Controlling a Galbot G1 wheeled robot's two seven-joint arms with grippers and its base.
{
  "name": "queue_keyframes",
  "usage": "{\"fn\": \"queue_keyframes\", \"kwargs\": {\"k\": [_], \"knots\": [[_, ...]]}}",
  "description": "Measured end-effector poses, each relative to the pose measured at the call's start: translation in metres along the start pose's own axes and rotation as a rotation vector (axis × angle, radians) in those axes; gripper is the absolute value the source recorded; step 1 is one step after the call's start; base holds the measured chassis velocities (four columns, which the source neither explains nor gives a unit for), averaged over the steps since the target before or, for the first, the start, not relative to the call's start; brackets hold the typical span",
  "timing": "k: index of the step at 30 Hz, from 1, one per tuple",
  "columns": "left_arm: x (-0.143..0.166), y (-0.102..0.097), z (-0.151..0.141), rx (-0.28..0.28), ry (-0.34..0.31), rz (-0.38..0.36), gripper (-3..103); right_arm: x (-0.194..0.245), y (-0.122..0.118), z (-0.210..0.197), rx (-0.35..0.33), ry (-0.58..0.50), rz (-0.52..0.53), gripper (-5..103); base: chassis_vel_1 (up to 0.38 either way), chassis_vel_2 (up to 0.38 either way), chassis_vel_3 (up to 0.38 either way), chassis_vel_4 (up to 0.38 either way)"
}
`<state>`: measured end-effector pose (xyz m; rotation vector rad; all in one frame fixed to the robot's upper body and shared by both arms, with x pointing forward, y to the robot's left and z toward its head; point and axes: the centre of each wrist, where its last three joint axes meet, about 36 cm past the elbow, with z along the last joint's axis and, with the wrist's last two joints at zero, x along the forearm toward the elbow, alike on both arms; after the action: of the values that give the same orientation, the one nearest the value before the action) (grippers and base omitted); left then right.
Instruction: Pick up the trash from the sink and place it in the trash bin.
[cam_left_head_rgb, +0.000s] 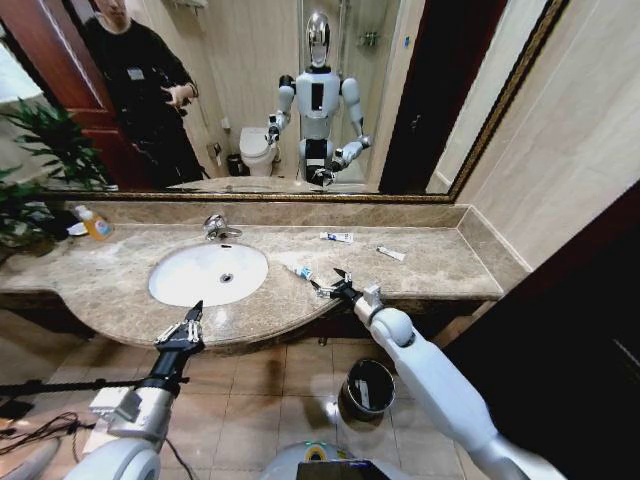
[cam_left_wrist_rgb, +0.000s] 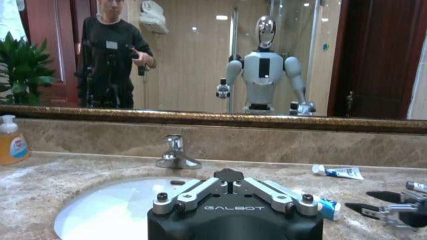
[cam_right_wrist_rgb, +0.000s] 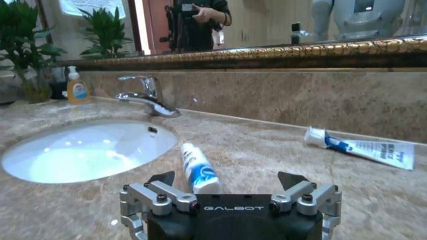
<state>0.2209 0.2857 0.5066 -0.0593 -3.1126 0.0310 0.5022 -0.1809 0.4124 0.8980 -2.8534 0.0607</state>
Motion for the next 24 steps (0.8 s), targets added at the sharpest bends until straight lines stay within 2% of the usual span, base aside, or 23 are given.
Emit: {"fn": "queue_keyframes", "kwargs": {"k": [24], "knots": [[0.0,0.0,0.0,0.0,0.0,0.0,0,-0.045,0.007,0.016,-0.011,0.037,-0.012,100,0.0,0.0,0.0,0.0]]}}
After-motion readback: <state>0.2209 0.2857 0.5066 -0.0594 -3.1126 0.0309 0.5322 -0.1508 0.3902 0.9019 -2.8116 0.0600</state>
